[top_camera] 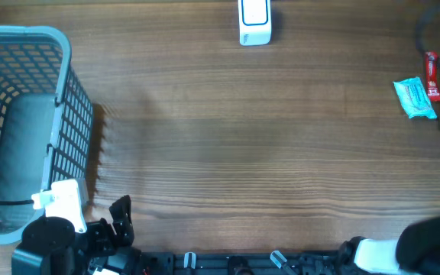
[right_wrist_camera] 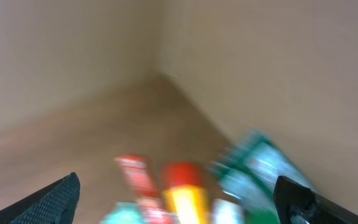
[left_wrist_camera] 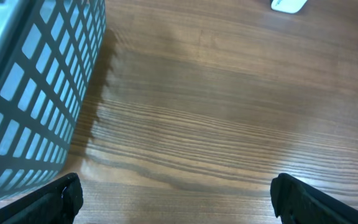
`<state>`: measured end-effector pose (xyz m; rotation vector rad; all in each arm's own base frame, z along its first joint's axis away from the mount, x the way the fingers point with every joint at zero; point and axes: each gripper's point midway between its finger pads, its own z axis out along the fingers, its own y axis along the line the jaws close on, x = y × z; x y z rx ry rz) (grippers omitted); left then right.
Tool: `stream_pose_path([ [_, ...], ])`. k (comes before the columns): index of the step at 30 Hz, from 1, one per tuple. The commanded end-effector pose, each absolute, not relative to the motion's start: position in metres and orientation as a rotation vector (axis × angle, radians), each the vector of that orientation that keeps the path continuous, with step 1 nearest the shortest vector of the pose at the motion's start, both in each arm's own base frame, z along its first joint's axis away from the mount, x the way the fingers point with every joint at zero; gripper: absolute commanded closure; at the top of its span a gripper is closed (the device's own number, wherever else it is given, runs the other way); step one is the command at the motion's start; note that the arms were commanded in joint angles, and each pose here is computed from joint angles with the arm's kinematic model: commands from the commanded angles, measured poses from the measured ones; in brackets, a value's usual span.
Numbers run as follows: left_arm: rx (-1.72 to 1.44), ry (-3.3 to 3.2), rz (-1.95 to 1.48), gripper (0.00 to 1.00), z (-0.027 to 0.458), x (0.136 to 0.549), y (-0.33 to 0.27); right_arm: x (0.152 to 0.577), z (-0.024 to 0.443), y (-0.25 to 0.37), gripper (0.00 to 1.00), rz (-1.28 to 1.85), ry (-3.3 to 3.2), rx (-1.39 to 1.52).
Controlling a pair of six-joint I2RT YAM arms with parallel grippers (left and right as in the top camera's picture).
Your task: Scan the item barcode
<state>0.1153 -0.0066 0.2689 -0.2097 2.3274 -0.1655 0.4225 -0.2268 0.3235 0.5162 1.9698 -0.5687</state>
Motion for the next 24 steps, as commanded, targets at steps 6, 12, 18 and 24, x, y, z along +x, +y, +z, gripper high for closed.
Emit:
stream_pose_path([
  [6, -0.223, 2.321, -0.172, 0.0, 0.27, 0.115, -0.006, 0.356, 0.44, -0.008, 0.0, 0.13, 1.783, 0.256],
  [12, -0.223, 2.321, -0.172, 0.0, 0.27, 0.115, -0.006, 0.32, 0.401, -0.01, 0.0, 0.082, 1.969, 0.268],
  [18, -0.223, 2.321, -0.172, 0.0, 0.27, 0.115, -0.006, 0.315, 0.358, 0.0, 0.01, 0.134, 2.114, 0.262],
  [24, -0.223, 2.321, -0.172, 0.0, 0.27, 0.115, -0.006, 0.277, 0.318, 0.003, 0.0, 0.187, 1.815, 0.216],
])
